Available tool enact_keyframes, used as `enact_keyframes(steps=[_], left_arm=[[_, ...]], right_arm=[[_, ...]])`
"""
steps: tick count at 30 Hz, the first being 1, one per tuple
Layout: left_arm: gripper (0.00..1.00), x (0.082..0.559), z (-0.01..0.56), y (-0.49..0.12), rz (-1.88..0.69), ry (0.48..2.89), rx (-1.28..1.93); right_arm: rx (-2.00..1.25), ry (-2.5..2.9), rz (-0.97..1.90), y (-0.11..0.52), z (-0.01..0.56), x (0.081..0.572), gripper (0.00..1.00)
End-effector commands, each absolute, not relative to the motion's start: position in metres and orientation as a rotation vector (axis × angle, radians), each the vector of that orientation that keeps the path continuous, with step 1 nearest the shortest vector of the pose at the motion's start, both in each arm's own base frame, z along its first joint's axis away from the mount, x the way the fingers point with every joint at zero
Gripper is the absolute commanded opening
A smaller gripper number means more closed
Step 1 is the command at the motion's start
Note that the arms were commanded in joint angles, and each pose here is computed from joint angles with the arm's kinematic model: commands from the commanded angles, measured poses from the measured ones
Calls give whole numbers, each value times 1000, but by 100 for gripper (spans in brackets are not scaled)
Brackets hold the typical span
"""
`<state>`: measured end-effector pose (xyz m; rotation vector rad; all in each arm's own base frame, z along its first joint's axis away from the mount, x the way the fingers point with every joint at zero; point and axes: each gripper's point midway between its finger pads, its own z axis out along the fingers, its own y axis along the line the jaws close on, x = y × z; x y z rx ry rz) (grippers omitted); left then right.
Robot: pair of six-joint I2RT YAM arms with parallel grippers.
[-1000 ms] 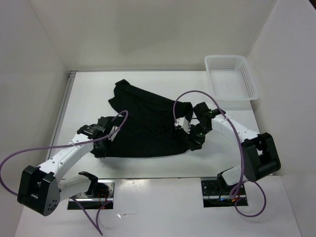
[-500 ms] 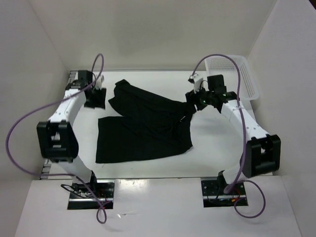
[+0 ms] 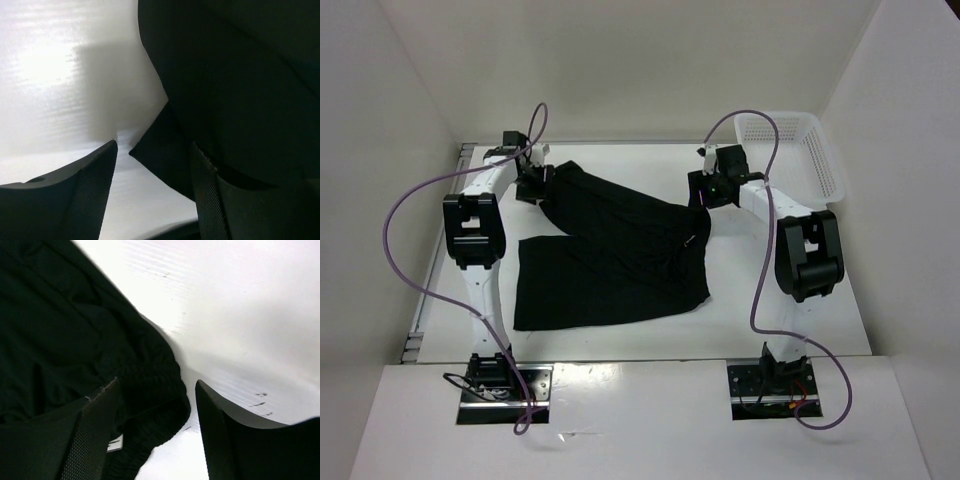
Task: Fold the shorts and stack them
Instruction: Flatten the shorts out
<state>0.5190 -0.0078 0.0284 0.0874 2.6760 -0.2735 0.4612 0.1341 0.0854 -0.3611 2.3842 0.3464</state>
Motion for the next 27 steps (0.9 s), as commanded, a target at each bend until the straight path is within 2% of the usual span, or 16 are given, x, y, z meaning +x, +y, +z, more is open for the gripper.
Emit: enact_keyframes(steps=[1, 6, 10, 11, 13, 14, 15, 16, 20, 25, 27], left_arm=[[67, 526, 18, -10, -258, 2685, 102], [59, 520, -7, -13, -250, 2719, 107], [31, 515, -16, -20, -269, 2730, 121], [16, 508, -20, -20, -272, 2746, 119], [6, 499, -10, -20, -272, 2745, 119], [4, 481, -17, -21, -279, 2787, 114], [2, 478, -2, -14, -253, 2758, 102], [1, 469, 1, -7, -238, 2768, 82], [0, 428, 15, 15, -115, 2816, 28], [0, 379, 17, 38, 57, 2883, -15], [4, 377, 23, 46, 124, 2871, -24]], right_arm=[[-308, 2302, 315, 134, 102, 490, 68], [-353, 2352, 310, 133, 83, 483, 69], [-384, 2398, 299, 130, 67, 475, 65], [-384, 2408, 299, 130, 63, 473, 64], [-410, 2411, 290, 129, 60, 470, 60], [-410, 2421, 290, 128, 58, 468, 52], [-410, 2419, 290, 128, 60, 466, 45], [-414, 2421, 301, 128, 60, 462, 30], [-415, 2426, 301, 127, 57, 457, 0], [-402, 2392, 231, 120, 63, 469, 0], [-411, 2368, 226, 121, 70, 477, 0]])
